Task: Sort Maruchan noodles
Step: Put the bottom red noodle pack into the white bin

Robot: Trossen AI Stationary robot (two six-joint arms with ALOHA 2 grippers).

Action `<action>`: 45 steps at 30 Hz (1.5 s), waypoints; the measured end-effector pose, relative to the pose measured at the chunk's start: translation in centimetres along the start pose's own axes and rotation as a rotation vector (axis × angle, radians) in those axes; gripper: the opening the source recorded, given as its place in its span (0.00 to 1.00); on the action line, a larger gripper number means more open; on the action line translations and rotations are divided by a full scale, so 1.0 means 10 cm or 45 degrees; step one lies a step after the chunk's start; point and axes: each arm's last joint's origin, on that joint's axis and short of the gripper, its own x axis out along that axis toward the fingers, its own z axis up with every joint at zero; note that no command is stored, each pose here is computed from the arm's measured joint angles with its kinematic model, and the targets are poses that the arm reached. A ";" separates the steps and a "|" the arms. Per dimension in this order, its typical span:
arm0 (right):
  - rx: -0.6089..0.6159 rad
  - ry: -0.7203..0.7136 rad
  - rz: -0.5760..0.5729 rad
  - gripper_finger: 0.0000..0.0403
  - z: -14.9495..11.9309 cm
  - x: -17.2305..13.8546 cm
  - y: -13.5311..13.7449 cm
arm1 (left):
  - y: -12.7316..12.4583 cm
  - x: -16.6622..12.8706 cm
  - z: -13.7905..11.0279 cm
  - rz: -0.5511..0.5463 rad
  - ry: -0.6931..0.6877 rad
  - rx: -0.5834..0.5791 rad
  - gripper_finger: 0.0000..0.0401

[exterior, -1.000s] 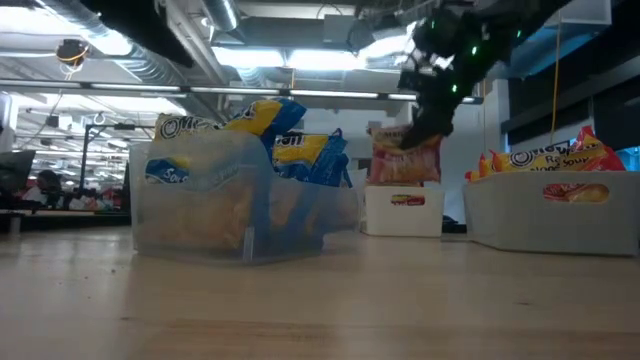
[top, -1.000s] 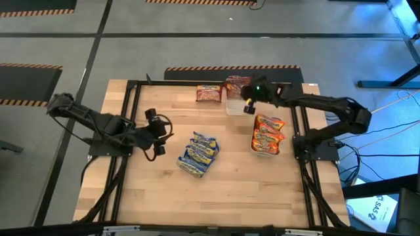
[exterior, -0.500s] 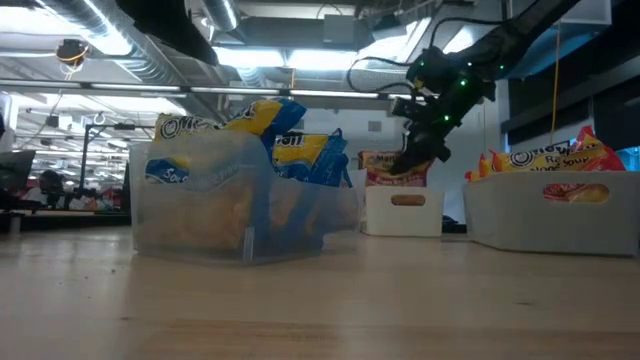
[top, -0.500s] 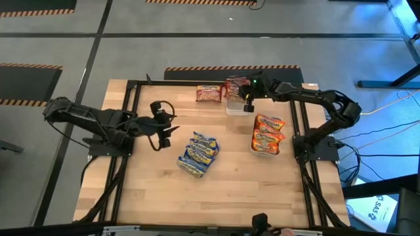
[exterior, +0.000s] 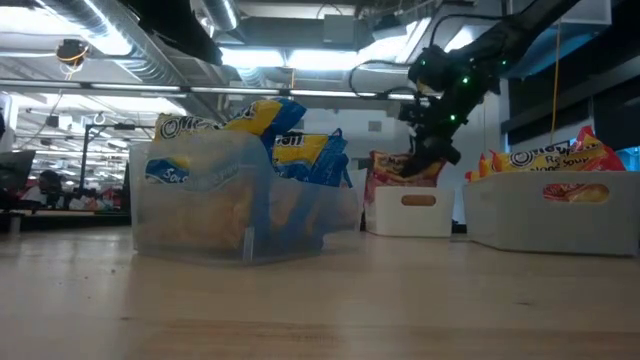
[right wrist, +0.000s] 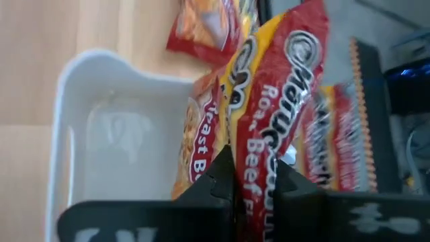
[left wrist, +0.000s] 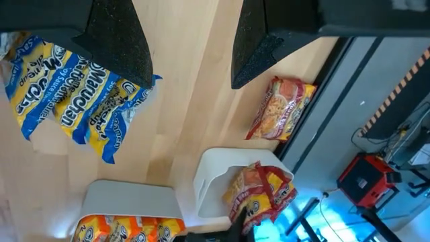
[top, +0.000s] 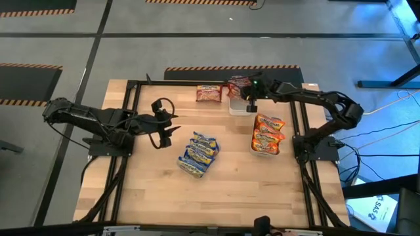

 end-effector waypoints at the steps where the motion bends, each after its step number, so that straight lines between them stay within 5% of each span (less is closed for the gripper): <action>1: -0.009 -0.015 -0.012 0.05 0.02 -0.03 -0.01 | 0.00 0.00 0.00 0.000 0.000 0.000 0.49; 9: -0.048 0.033 0.026 0.05 0.04 -0.15 -0.04 | 0.00 0.00 0.00 0.001 0.000 0.018 0.49; 22: -0.046 0.147 0.148 0.05 -0.08 0.22 0.08 | 0.00 0.00 0.00 0.007 0.000 0.040 0.49; 31: 0.084 0.192 0.009 0.07 -0.08 0.37 0.05 | 0.00 0.00 0.00 0.008 -0.001 0.034 0.49; 45: 0.172 0.272 -0.136 0.58 0.01 0.20 -0.04 | 0.05 0.05 0.04 0.049 -0.057 0.001 0.49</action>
